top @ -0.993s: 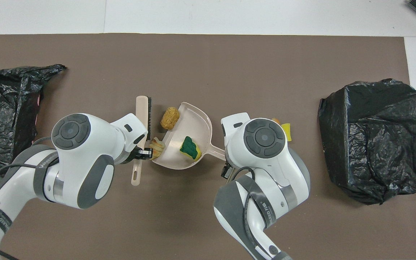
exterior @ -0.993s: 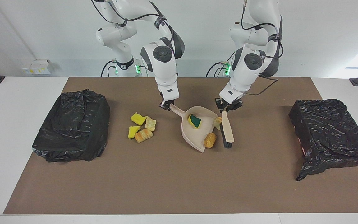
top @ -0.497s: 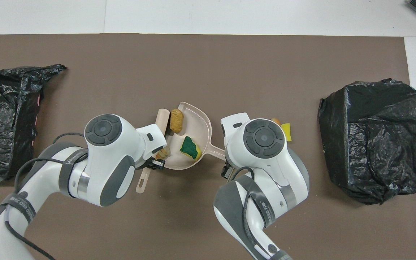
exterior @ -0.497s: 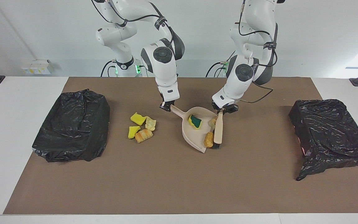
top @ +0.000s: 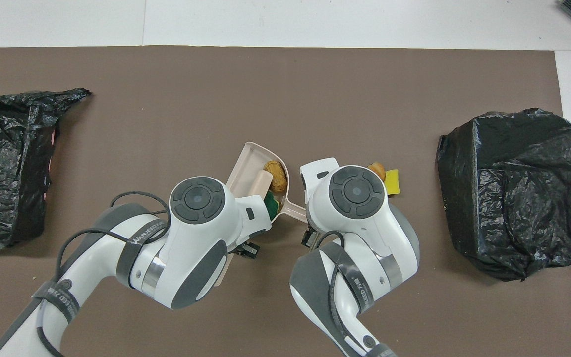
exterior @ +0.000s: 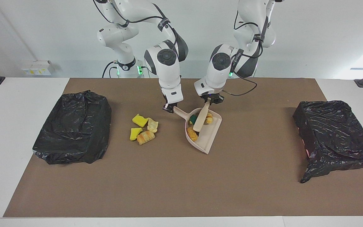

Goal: Sweep and dump trash in bin
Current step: 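Sweep the bread and sponge pieces into the dustpan with the left gripper, then carry the dustpan to the black bag while the left gripper releases the brush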

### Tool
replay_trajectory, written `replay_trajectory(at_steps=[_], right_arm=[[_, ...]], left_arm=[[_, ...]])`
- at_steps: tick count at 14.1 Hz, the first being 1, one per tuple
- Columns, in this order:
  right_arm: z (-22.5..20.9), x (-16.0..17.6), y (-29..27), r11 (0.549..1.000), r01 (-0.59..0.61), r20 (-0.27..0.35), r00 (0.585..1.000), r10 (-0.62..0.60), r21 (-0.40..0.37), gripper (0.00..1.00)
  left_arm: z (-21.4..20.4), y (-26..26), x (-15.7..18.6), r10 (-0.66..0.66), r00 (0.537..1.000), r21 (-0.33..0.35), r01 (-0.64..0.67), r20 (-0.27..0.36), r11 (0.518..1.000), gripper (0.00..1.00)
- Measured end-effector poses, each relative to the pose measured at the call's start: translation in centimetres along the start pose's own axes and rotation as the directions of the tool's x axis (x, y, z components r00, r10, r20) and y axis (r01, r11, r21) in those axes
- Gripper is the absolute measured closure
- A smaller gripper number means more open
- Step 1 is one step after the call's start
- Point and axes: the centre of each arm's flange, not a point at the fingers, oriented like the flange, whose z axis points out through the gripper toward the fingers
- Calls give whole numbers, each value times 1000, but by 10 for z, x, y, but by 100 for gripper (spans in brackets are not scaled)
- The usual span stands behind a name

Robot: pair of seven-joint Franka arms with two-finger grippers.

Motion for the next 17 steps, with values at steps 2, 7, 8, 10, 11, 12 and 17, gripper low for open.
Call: replay_trajectory(at_steps=[2, 7, 8, 10, 11, 12, 17], right_arm=[[-1, 0, 0, 1000, 0, -2, 1000, 0, -1, 67], [-8, 2, 3, 1000, -2, -15, 1000, 2, -8, 67], [-12, 2, 6, 1000, -7, -23, 1000, 7, -12, 67], [-29, -4, 18, 999, -31, -51, 998, 30, -26, 67], [-42, -12, 29, 998, -53, -72, 996, 50, -35, 67], [-54, -20, 37, 996, -73, -90, 994, 68, -43, 67], [-119, -82, 87, 987, -150, -136, 981, 141, -61, 67]], left_arm=[[-23, -20, 9, -73, 997, -12, 73, -37, 997, 74], [-42, -64, 12, -325, 945, -33, 324, -31, 945, 74], [-41, -69, 10, -375, 927, -29, 375, -10, 927, 74], [-39, -77, 6, -446, 895, -19, 446, 22, 895, 74], [-38, -82, 3, -467, 884, -13, 467, 39, 884, 74], [-39, -86, 1, -482, 875, -9, 483, 49, 875, 74], [-20, -77, -15, -515, 857, -11, 515, 33, 857, 74]])
